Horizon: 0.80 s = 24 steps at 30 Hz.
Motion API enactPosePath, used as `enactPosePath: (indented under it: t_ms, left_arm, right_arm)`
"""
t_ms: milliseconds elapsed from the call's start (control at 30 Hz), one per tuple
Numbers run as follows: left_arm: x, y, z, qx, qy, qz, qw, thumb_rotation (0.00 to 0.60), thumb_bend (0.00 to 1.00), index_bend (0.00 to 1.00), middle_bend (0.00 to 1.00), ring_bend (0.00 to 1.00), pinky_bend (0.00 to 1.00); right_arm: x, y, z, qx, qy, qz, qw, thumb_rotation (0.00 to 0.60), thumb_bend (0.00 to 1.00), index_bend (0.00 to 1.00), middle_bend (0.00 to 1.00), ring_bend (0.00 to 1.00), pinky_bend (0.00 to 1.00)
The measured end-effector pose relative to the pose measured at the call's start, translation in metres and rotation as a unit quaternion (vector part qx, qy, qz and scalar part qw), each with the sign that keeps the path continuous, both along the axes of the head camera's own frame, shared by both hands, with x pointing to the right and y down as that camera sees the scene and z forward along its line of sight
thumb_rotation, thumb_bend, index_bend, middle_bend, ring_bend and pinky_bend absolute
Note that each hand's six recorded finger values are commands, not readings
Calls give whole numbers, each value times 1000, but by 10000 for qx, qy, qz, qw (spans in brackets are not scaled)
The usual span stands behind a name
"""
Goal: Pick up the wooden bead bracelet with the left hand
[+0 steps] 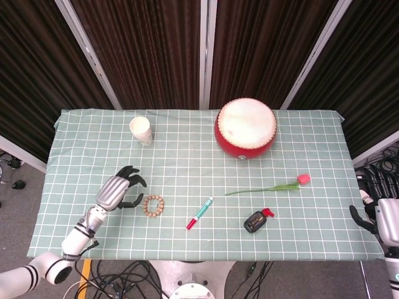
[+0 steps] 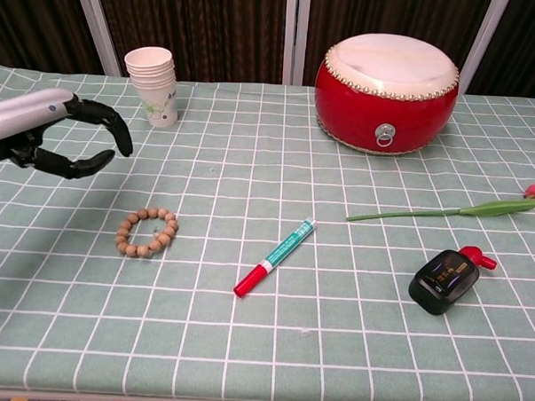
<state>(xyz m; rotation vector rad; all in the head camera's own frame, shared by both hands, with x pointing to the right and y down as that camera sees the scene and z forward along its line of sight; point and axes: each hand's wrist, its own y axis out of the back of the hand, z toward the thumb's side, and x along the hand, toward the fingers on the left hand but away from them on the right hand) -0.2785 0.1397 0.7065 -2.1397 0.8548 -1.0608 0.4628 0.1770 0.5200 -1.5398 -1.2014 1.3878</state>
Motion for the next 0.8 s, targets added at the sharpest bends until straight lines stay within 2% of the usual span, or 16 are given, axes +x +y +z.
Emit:
enactPosePath:
  t_ms: [100, 167, 233, 333, 467, 567, 667, 800]
  left_arm:
    - [-17, -9, -16, 245, -54, -246, 9994, 594, 399, 368, 342, 135, 92]
    - [-40, -16, -28, 445, -135, -572, 9973, 547, 382, 323, 317, 133, 78]
    - [-64, -19, -38, 603, -353, -816, 9942, 501, 366, 262, 261, 104, 63]
    - [-107, -18, -53, 732, -893, -1105, 9871, 483, 359, 204, 176, 45, 42]
    - [-162, 0, -78, 883, -1616, -1480, 9717, 486, 356, 186, 130, 12, 18]
    - [-187, 22, -94, 953, -1911, -1724, 9616, 478, 353, 176, 118, 7, 8]
    - [-204, 46, -109, 986, -2186, -1876, 9525, 478, 353, 163, 97, 0, 0]
    - [-211, 73, -125, 1022, -2293, -2053, 9460, 485, 353, 163, 97, 0, 0]
  right_arm:
    - [2, 1, 3, -148, -50, -37, 9999, 600, 265, 0, 22, 0, 0]
    - [3, 0, 4, -257, -87, -75, 9996, 600, 280, 0, 20, 0, 0]
    - [4, 0, 6, -324, -108, -124, 9993, 600, 284, 0, 7, 0, 0]
    - [4, -2, 8, -345, -154, -232, 9990, 600, 284, 0, 0, 0, 0]
    - [1, -3, 11, -335, -123, -322, 9988, 600, 282, 0, 0, 0, 0]
    - [-2, -2, 13, -343, -25, -361, 9988, 600, 282, 0, 0, 0, 0]
    - [-5, 0, 16, -336, 64, -381, 9987, 600, 282, 0, 0, 0, 0]
    - [-10, 4, 20, -326, 107, -396, 9986, 600, 282, 0, 0, 0, 0]
